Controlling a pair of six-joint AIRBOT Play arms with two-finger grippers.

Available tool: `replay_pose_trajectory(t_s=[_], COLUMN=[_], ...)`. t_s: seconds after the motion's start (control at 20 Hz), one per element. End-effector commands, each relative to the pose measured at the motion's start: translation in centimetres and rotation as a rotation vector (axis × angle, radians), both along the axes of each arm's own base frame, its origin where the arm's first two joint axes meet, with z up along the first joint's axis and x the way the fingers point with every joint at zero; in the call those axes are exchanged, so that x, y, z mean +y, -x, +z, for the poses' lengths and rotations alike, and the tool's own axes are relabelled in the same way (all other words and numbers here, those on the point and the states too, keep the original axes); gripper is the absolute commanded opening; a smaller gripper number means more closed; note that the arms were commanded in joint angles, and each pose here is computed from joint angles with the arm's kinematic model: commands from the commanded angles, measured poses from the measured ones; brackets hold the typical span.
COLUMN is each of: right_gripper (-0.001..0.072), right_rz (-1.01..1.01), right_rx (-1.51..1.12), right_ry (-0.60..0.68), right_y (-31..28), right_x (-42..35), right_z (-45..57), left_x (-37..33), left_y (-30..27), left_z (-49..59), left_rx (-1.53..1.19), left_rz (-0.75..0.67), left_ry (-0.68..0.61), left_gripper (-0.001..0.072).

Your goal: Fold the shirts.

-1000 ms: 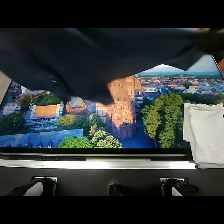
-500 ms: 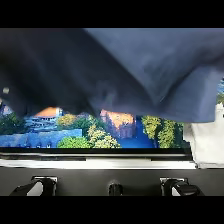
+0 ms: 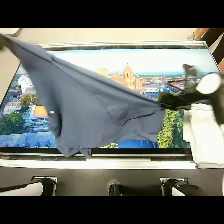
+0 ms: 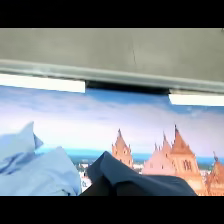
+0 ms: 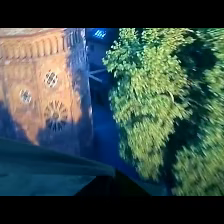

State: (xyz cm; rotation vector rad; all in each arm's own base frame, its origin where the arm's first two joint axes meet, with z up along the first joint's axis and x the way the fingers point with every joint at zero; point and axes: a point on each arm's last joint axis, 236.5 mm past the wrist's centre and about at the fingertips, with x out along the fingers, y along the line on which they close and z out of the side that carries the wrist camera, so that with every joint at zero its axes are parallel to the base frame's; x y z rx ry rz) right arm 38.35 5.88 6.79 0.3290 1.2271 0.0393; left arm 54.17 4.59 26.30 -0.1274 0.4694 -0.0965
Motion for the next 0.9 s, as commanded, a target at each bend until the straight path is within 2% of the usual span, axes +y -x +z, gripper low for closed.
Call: replay_pose_trajectory(t_s=[0.0, 0.3, 0.35, 0.4, 0.45, 0.5, 0.55, 0.6, 0.75, 0.8, 0.85], right_gripper=[0.0052, 0.0056, 0.0129, 0.0315, 0.0472, 0.0491, 0.0566, 0.0581, 0.0564, 0.0561, 0.0562], right_rz=[-0.144, -0.252, -0.239, -0.218, -0.189, -0.163, -0.137, -0.133, -0.173, -0.172, -0.162], right_rx=[-0.077, -0.067, -0.075, -0.08, -0.077, -0.069, -0.062, -0.033, 0.19, 0.274, 0.358], right_ry=[-0.095, -0.187, -0.178, -0.166, -0.159, -0.148, -0.13, -0.116, -0.123, -0.129, -0.142], right_y=[-6.9, -9.4, -9.6, -9.6, -9.4, -9.1, -8.6, -7.7, -1.5, 0.9, 3.2], right_x=[0.9, 1.7, 1.7, 1.6, 1.2, 0.3, -1.2, -3.6, -9.5, -10.5, -10.9], right_z=[-7.3, -10.7, -9.9, -8.7, -7.0, -5.4, -3.8, -2.5, -3.0, -3.8, -4.8], left_x=[-3.3, -8.8, -9.1, -9.1, -8.8, -8.0, -6.7, -5.3, -1.2, -0.4, 0.3], left_y=[-4.4, -2.9, -2.4, -1.8, -1.1, -0.2, 1.1, 2.7, 9.3, 11.8, 14.1], left_z=[-11.8, -20.6, -20.9, -20.9, -20.6, -20.2, -19.8, -19.9, -22.2, -23.2, -24.4], left_rx=[0.193, 0.447, 0.47, 0.493, 0.513, 0.54, 0.587, 0.651, 0.917, 0.992, 1.043], left_rz=[-0.086, -0.21, -0.222, -0.231, -0.235, -0.234, -0.217, -0.182, -0.109, -0.094, -0.07], left_ry=[0.019, 0.053, 0.055, 0.057, 0.058, 0.062, 0.08, 0.113, 0.217, 0.253, 0.289], left_gripper=[0.0027, 0.0028, 0.0037, 0.0185, 0.0408, 0.0519, 0.0517, 0.0516, 0.0507, 0.0487, 0.0435])
